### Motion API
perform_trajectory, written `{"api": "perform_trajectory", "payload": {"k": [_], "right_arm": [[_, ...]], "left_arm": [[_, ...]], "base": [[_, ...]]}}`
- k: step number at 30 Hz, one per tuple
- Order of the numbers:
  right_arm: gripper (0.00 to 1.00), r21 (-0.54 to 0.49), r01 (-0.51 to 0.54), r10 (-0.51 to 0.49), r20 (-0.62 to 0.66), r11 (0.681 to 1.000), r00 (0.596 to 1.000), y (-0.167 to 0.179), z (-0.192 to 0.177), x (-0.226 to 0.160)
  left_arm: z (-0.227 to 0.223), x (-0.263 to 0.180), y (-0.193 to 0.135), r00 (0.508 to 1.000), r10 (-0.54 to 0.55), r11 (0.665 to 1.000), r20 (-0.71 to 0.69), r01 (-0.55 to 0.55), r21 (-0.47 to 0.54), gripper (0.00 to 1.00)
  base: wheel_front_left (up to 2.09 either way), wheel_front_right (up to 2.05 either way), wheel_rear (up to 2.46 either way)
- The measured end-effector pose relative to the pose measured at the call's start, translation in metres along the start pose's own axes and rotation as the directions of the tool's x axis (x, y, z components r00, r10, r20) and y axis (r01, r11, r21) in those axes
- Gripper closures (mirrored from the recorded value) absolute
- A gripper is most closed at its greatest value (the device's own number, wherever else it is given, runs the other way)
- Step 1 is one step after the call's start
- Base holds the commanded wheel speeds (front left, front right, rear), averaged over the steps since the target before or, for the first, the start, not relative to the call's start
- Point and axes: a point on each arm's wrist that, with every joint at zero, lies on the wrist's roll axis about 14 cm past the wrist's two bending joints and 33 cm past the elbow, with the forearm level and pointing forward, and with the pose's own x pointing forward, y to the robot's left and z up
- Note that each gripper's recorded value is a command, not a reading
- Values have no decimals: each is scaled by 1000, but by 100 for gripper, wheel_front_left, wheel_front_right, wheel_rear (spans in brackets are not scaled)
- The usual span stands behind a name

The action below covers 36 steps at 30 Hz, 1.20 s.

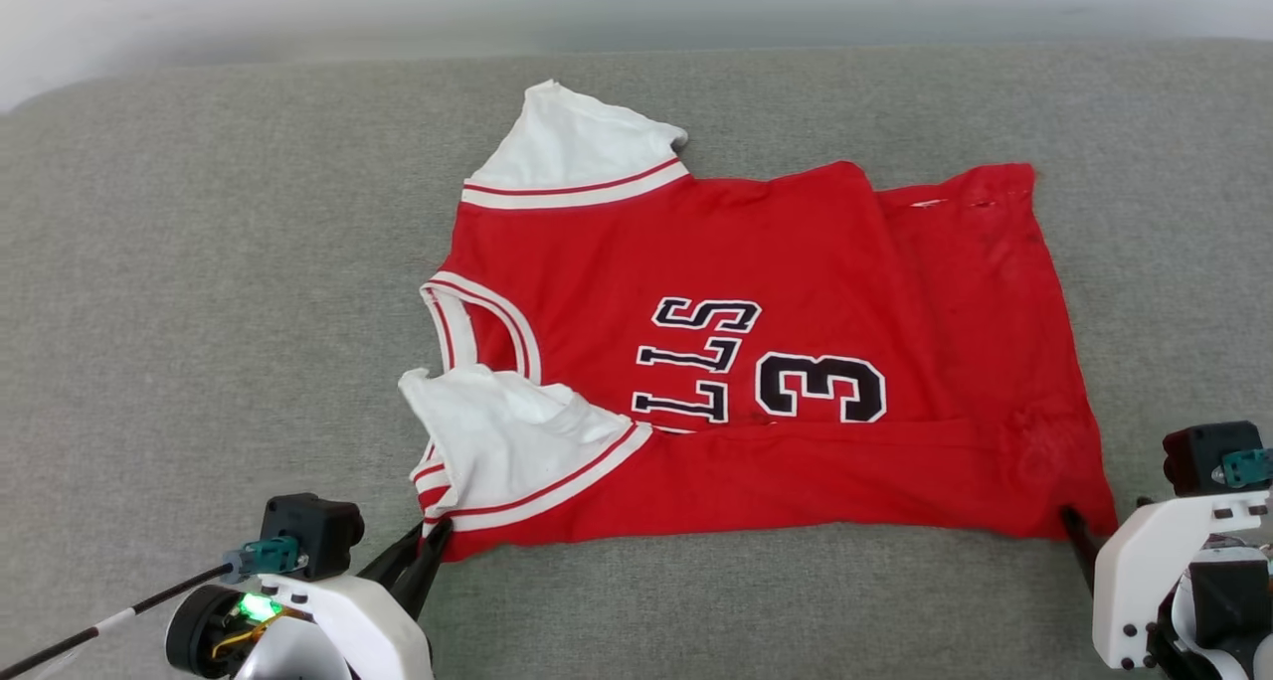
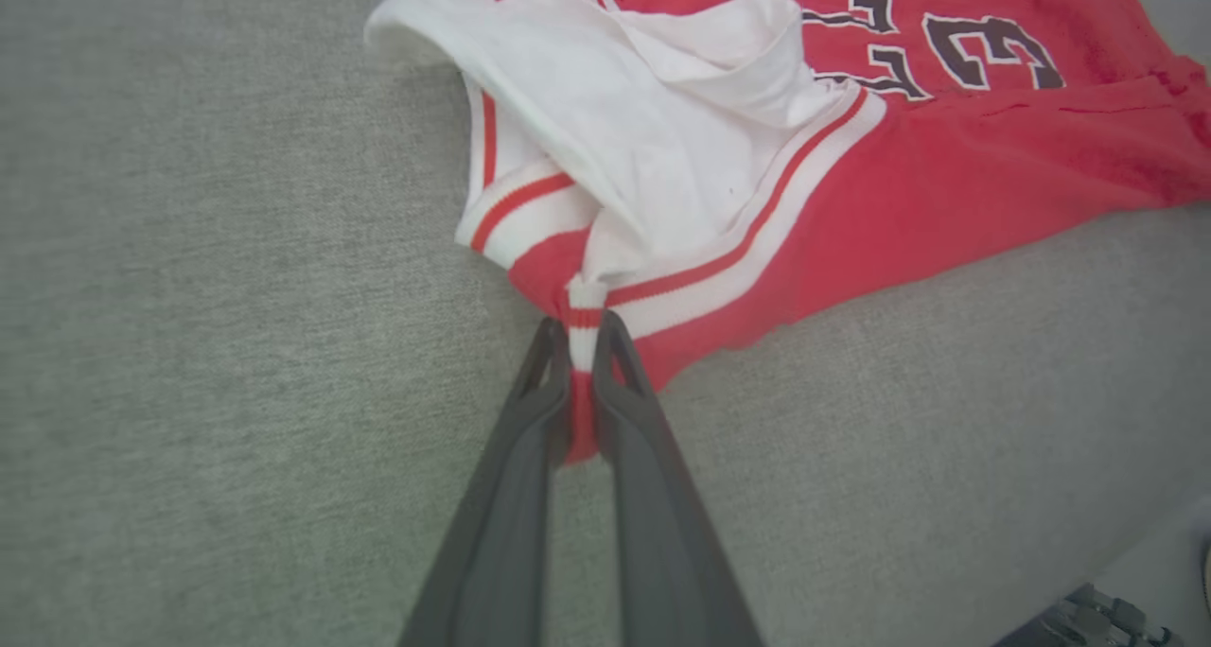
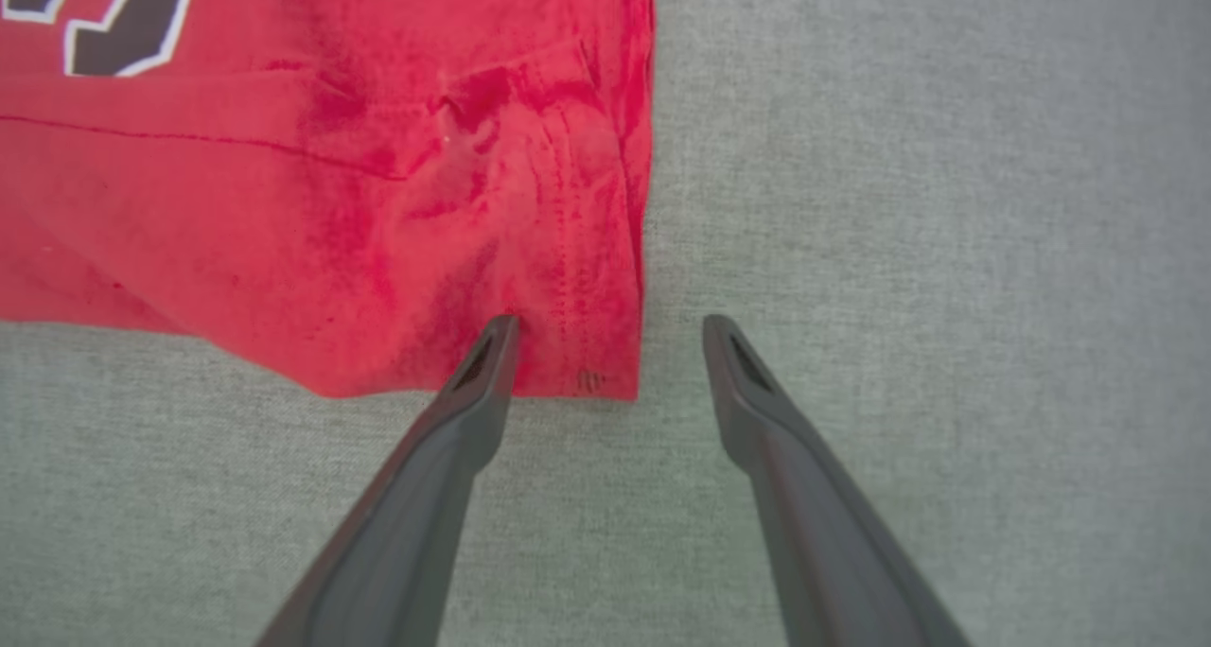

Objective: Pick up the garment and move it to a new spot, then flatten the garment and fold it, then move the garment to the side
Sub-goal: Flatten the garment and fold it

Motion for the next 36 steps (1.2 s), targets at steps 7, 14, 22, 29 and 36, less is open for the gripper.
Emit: {"api": "perform_trajectory", "payload": {"k": [7,14,22,29,36], "right_arm": [[0,32,-18,20,-64,999,998,7,-12,20],[75,66,-48,55,-99,997,994,18,-18,36],[100,87,-50,55,-58,995,997,18,-13,31],[100,130,-38,42,-36,991,998,6,-20,-2],[100,146,-8,16,-55,989,998,-8,-32,-35]], "left_arm": [[9,-6,0,1000,-3,1000,27,3,10,100],[-1,-5,9,1000,25,1000,-11,-25,15,100],[-12,-14,12,997,20,998,-71,-16,58,100],[-23,-32,13,994,26,995,-106,-16,96,100],[-47,-48,-1,984,-2,999,-177,10,45,100]], "base": [[0,0,0],[0,0,0],[0,0,0],[0,0,0],[0,0,0]]}}
